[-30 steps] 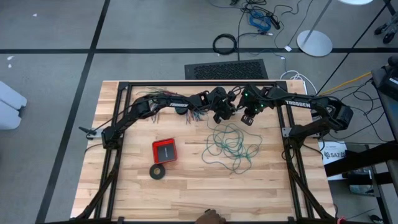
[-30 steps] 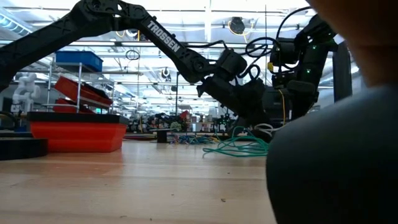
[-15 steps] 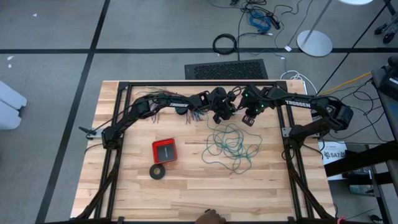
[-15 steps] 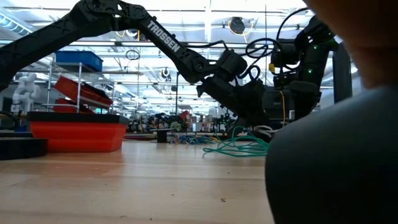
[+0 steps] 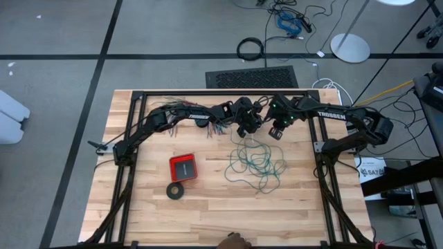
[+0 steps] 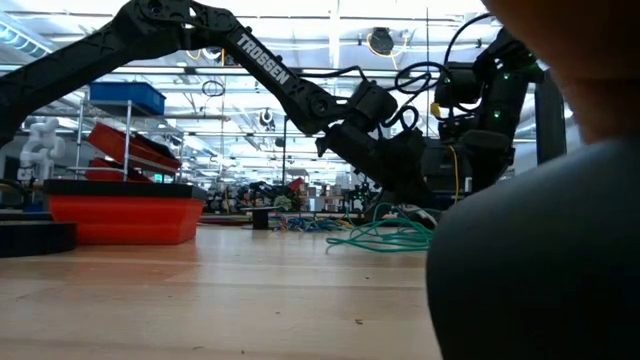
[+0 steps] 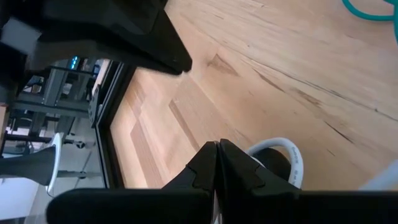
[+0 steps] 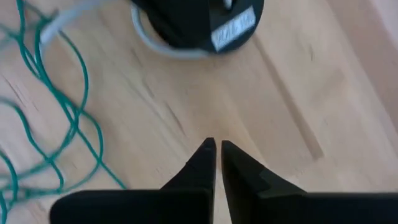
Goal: Coil cords
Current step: Coil the white wire onto the spool
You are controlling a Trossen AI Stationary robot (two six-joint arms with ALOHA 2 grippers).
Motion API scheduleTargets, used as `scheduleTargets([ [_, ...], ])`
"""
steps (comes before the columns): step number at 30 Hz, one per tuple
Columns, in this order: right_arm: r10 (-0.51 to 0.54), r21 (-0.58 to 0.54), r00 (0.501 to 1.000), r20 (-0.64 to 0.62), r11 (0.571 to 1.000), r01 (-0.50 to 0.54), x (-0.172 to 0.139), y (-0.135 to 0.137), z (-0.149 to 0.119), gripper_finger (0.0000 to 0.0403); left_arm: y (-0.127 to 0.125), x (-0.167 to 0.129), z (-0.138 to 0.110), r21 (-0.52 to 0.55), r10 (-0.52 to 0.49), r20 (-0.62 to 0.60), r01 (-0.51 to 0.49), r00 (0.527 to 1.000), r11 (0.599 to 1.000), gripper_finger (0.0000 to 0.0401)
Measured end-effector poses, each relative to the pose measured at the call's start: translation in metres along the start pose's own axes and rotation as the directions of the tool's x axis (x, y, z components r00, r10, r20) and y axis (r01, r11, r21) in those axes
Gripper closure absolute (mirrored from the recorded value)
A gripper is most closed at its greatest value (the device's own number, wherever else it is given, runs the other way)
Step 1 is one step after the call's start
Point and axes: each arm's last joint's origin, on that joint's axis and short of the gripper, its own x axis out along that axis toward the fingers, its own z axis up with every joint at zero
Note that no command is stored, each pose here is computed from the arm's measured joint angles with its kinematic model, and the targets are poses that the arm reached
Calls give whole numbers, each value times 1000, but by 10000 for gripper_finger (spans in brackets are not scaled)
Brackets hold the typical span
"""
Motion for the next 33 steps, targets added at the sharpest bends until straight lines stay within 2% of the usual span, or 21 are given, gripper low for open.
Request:
scheduleTargets([
  [9, 22, -48, 978, 209, 999, -13, 0, 10, 21, 328, 0, 0, 0, -1, 0, -1, 0, 1000, 1000, 383],
  [15, 20, -53, 987, 157, 999, -11, 16, 11, 23, 317, -2, 0, -1, -11, -10, -5, 10, 1000, 1000, 378],
  [26, 8, -62, 991, 134, 998, 0, 22, 7, 22, 316, -5, 1, -3, -9, -26, -15, 26, 1000, 1000, 282],
  [33, -1, -86, 993, 116, 996, 11, 22, 6, 20, 316, -5, 2, -1, -1, -25, -14, 25, 1000, 1000, 248],
])
